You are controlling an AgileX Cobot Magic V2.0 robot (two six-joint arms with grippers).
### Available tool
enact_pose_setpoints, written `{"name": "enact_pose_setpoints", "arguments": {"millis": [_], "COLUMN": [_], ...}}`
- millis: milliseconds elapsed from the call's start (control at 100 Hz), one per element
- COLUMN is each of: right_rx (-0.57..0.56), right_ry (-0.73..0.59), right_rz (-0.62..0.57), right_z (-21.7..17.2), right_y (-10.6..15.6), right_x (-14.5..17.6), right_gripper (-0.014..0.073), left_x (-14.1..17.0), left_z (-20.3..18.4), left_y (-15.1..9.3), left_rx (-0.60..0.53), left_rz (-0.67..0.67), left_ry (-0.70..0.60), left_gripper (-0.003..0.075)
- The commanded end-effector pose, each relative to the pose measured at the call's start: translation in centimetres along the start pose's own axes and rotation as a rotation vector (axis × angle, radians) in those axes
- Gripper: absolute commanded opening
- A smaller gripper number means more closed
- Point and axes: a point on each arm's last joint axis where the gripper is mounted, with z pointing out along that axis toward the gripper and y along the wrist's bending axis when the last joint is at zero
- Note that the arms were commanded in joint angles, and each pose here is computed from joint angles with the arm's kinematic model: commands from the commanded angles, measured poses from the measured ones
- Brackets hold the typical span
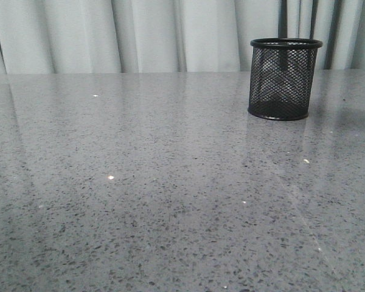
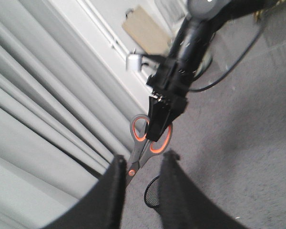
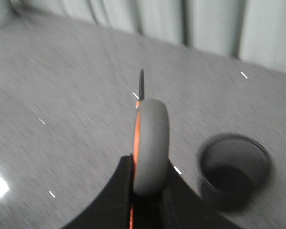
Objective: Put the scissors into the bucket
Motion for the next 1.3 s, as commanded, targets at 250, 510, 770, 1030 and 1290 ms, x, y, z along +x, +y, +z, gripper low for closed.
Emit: {"name": "enact_pose_setpoints", "arguments": {"millis": [250, 510, 770, 1030, 1290], "right_rx": [0.238, 0.199, 0.187, 0.279, 0.274], "right_ry": [0.293, 0.402, 0.472, 0.379, 0.226], "right_rz": [0.096, 0.131, 0.161, 0.065, 0.041], "right_z": [0.8, 5.7, 8.5, 5.5, 0.0], "right_y": [-4.7, -6.8, -8.4, -7.8, -3.8], "right_x": [-3.5, -2.3, -1.1, -3.8, -5.8], "right_gripper": [-0.0065, -0.0065, -0.0066, -0.0065, -0.0066], "left_x": [-1.2, -0.7, -0.6, -0.4, -0.3], "left_z": [-7.7, -8.0, -8.0, -8.0, -8.0], "left_y": [-1.9, -2.4, -2.4, -2.1, -2.0], "left_rx": [-0.032, 0.018, 0.008, -0.016, -0.029], "left_rz": [-0.061, -0.058, -0.05, -0.031, -0.021], "left_ry": [-0.04, 0.008, 0.018, 0.043, 0.053], "left_gripper": [-0.002, -0.002, -0.002, -0.002, -0.002]}}
